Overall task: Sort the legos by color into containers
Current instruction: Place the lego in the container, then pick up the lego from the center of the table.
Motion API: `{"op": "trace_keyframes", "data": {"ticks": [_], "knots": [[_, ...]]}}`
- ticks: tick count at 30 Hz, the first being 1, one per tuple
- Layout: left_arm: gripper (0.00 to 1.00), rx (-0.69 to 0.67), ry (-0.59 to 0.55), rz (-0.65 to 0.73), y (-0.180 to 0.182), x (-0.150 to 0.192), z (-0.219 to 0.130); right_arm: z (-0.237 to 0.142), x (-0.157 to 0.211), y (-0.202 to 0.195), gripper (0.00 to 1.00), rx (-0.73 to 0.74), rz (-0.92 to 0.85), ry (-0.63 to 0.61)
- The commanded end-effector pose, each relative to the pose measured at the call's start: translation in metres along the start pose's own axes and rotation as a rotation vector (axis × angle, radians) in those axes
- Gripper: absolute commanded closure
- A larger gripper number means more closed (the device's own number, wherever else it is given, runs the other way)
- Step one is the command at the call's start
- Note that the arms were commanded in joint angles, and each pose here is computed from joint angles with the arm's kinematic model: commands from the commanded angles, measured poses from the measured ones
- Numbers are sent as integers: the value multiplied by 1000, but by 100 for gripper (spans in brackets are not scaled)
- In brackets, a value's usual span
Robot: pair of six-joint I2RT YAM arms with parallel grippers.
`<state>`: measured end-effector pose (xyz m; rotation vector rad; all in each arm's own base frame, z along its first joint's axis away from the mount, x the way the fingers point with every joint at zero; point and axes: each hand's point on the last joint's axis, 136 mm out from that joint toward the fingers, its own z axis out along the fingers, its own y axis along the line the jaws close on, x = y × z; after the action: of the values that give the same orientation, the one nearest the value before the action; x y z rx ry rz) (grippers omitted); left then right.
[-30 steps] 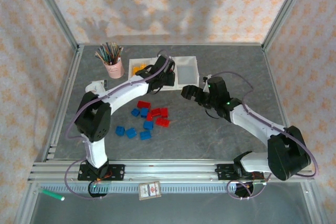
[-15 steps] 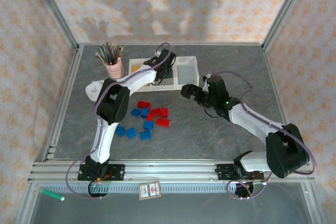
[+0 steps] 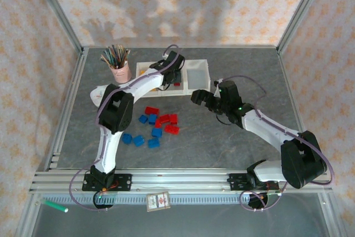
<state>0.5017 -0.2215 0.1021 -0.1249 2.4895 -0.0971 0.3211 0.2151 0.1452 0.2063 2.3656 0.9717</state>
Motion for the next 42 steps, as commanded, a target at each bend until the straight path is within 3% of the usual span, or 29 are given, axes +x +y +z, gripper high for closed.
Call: {"op": "trace_keyframes", "data": {"ticks": [1,9,14,24,42], "knots": [[52,74,-46,16,-15,-3,-50,-8,0,5,0,-13,-38,9],[51,78,-16,47,-12,60,-95,-4,30,-12,0,28,-93,93],[49,39,46,53,1,106,-101,-1,46,-23,0,112,-164,106],[42,65,138,57,-11,176,-108,0,69,-45,0,160,-140,128],[43,-21,151,82,-10,190,-79,-6,61,-54,0,210,-147,75]]}}
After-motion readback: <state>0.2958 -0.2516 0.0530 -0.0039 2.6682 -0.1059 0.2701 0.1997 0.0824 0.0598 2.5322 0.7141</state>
